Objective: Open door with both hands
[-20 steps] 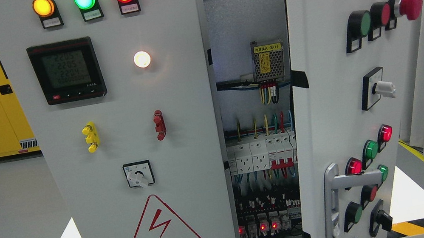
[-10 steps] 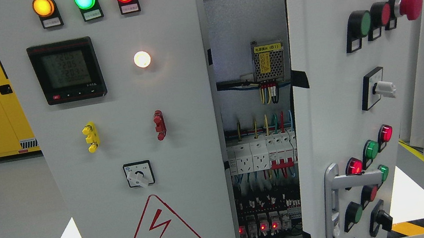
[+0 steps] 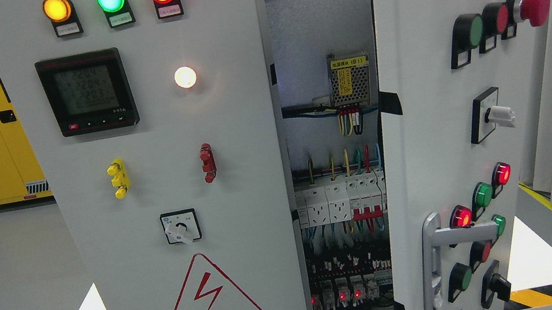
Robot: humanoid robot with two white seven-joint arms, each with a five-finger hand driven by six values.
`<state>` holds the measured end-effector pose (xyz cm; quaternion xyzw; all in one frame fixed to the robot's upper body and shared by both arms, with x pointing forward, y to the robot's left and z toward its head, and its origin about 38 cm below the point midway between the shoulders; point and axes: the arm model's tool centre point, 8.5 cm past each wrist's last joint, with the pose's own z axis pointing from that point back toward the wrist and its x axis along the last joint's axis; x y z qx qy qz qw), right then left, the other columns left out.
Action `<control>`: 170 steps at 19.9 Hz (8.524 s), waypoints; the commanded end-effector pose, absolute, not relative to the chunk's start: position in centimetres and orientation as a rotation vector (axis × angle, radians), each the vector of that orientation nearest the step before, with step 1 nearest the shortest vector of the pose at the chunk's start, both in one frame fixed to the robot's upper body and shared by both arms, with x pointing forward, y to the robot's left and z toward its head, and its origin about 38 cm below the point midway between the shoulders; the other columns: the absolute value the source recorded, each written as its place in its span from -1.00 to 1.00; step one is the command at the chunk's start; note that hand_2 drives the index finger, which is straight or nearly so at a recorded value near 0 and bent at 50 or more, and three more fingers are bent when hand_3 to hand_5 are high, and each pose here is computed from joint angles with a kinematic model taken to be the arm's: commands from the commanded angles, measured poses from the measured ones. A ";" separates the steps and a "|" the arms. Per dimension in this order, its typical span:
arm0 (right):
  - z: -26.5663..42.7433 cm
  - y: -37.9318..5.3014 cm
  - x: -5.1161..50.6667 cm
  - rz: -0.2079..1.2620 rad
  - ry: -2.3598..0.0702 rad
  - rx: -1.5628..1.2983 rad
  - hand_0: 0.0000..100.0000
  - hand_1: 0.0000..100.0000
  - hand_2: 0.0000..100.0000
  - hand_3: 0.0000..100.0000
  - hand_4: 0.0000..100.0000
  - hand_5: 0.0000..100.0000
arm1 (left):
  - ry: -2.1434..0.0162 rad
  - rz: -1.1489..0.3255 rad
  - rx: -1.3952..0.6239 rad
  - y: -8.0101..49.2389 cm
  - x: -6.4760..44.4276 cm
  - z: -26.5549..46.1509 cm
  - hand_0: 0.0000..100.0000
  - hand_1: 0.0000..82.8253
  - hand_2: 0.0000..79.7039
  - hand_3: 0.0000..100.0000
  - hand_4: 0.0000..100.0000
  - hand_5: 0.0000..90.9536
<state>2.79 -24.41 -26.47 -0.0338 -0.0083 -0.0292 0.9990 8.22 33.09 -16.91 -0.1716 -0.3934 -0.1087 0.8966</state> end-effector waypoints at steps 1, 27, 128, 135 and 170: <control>-26.5 -24.5 1.6 -0.060 0.003 -0.074 -1.00 0.00 -0.92 -1.00 -1.00 -1.00 | -1.373 -0.718 -0.384 31.9 20.2 2.7 -0.76 0.34 -1.00 -1.00 -1.00 -1.00; -26.5 -24.5 1.6 -0.060 0.003 -0.074 -1.00 0.00 -0.92 -1.00 -1.00 -1.00 | -1.411 -1.084 -1.175 22.7 33.8 28.4 -0.76 0.34 -1.00 -1.00 -1.00 -1.00; -26.5 -24.3 0.9 -0.021 0.014 -0.072 -1.00 0.00 -0.92 -1.00 -1.00 -1.00 | -1.301 -1.335 -1.445 -12.8 34.1 44.3 -0.76 0.34 -1.00 -1.00 -1.00 -1.00; -26.5 -24.3 0.9 -0.014 0.014 -0.072 -1.00 0.00 -0.92 -1.00 -1.00 -1.00 | -1.437 -1.173 -1.388 -8.2 37.9 46.2 -0.76 0.34 -1.00 -1.00 -1.00 -1.00; -26.5 -24.3 1.0 -0.016 0.012 -0.072 -1.00 0.00 -0.92 -1.00 -1.00 -1.00 | -1.069 0.013 -0.657 22.9 21.6 -4.1 -0.76 0.34 -1.00 -1.00 -1.00 -1.00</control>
